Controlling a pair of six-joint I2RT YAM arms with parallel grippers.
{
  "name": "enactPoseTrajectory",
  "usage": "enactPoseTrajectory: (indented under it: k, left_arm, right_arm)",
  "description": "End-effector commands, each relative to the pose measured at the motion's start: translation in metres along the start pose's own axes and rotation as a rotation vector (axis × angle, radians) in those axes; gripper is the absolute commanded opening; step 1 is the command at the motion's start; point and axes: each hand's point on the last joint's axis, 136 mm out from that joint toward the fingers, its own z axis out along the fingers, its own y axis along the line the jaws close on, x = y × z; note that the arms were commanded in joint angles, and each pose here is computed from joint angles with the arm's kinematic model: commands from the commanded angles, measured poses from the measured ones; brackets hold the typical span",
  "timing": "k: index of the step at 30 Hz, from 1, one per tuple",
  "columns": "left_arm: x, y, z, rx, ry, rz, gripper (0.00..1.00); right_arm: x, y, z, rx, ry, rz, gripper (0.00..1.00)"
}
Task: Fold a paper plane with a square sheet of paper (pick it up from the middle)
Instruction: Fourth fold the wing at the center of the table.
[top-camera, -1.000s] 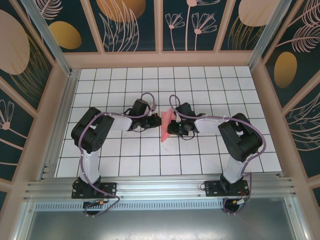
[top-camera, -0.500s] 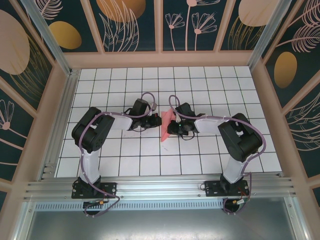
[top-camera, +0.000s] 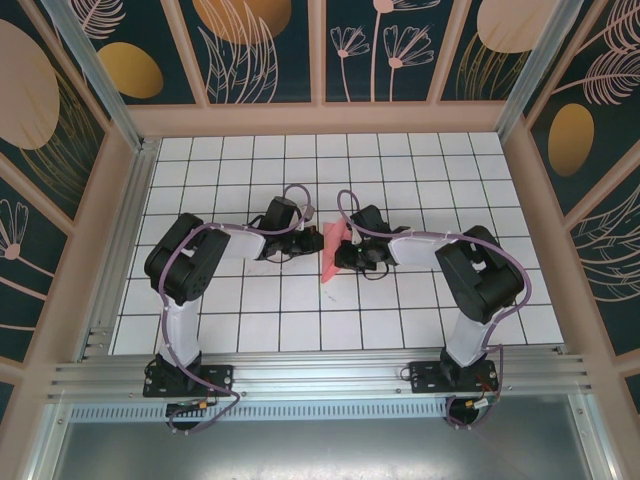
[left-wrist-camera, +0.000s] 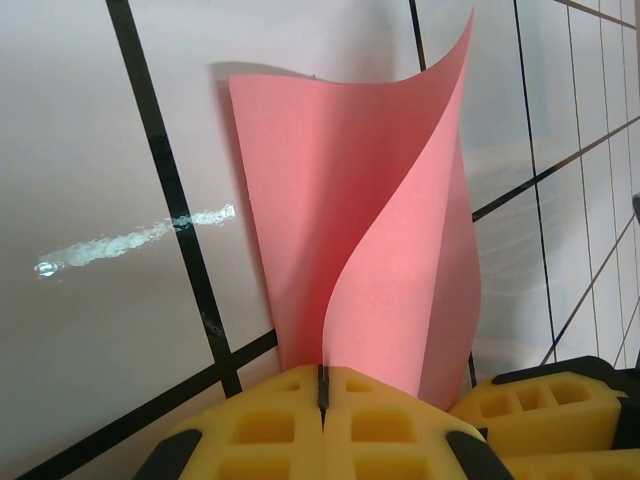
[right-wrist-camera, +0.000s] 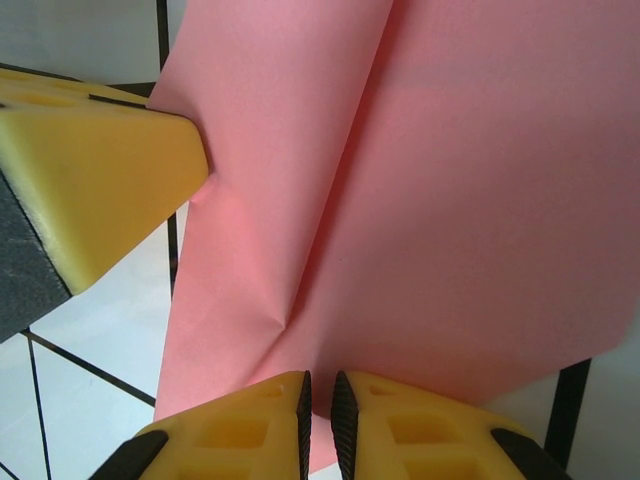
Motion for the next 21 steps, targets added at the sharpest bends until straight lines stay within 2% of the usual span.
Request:
enactPoseTrajectory:
  k: [1,3,10,17,21]
  left_arm:
    - [-0.003,0.012,0.008,-0.032,-0.011,0.023,0.00]
    - [-0.001,0.021,0.010,-0.068,0.000,0.005,0.00]
    - [0.012,0.039,0.011,-0.137,0.034,-0.025,0.00]
    - [0.017,0.049,0.013,-0.169,0.048,-0.031,0.00]
    - [0.017,0.050,0.013,-0.170,0.047,-0.039,0.00]
  right_arm:
    - [0.027,-0.038,0.015,0.139,0.086,0.030,0.20]
    - [0.020,-0.027,0.010,0.098,0.061,0.020,0.20]
    - [-0.014,0.040,-0.033,-0.203,-0.103,-0.031,0.21]
    - [-0.001,0.054,-0.022,-0.325,-0.045,0.001,0.19]
    - [0.003,0.054,-0.012,-0.334,-0.006,0.018,0.18]
